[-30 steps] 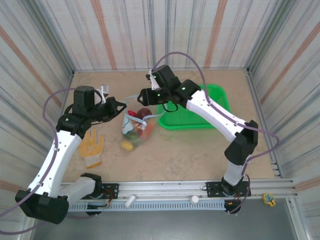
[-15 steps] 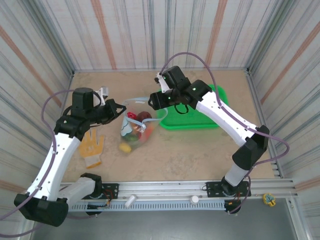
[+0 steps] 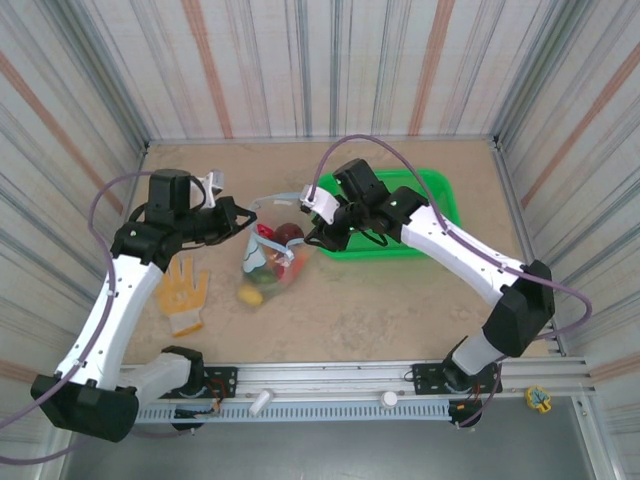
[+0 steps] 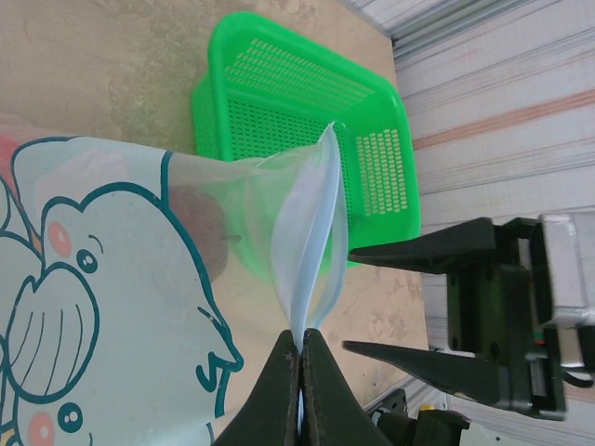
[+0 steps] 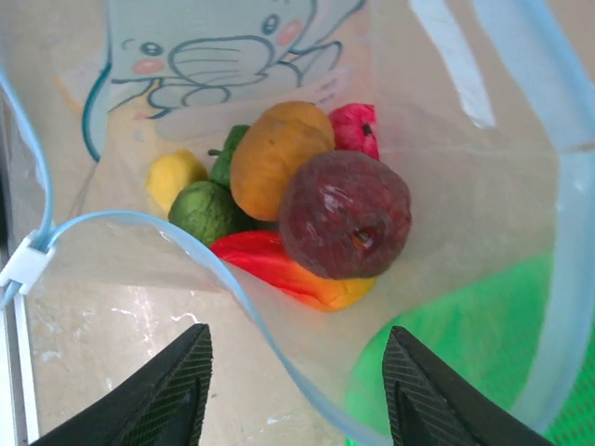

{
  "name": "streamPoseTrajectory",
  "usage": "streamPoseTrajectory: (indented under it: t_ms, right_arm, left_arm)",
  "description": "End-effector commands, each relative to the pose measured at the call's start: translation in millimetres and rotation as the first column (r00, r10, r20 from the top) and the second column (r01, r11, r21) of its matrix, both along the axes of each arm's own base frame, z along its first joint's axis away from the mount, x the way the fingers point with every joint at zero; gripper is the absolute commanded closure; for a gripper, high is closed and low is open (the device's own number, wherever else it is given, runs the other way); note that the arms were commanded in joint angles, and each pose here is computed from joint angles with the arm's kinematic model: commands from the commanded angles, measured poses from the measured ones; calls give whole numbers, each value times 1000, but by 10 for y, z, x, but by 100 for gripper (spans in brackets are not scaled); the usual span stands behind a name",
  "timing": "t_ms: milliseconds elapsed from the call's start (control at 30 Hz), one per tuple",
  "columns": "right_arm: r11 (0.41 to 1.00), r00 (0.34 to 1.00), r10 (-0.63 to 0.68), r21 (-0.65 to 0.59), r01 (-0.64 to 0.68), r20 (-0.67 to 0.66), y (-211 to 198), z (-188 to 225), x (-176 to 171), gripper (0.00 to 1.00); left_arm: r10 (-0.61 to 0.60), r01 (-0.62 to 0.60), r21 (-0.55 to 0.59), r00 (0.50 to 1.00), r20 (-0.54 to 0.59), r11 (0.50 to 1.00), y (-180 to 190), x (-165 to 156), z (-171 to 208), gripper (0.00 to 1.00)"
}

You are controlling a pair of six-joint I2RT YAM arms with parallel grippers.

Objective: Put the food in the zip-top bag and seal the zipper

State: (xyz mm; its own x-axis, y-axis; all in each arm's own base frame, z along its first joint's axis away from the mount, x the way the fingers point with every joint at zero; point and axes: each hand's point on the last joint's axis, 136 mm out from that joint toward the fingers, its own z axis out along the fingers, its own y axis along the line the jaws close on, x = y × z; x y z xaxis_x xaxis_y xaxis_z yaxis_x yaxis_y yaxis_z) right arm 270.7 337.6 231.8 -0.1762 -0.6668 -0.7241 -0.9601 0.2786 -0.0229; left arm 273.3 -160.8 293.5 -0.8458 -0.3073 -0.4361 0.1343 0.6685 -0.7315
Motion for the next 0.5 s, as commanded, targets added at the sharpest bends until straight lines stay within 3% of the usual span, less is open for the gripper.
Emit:
streamPoseTrajectory:
  t_ms: [0, 200, 333, 467]
  right_arm:
    - [994, 993, 111, -4, -111, 49, 134, -102, -4, 39]
    - [990, 988, 137, 35, -140, 77, 269, -58, 63, 38]
    - [979, 980, 196, 47, -197, 26, 309, -116, -62, 46]
    - [958, 959, 279, 84, -275, -51, 336, -126, -291, 82]
  left_arm:
    - [-40, 41, -15, 998, 51, 999, -33, -28, 194, 100]
    - [-50, 51, -8, 997, 56, 999, -41, -9, 185, 100]
    - [-52, 51, 12, 997, 59, 999, -42, 69, 155, 100]
    - [-63, 63, 12, 997, 45, 998, -79, 160, 124, 100]
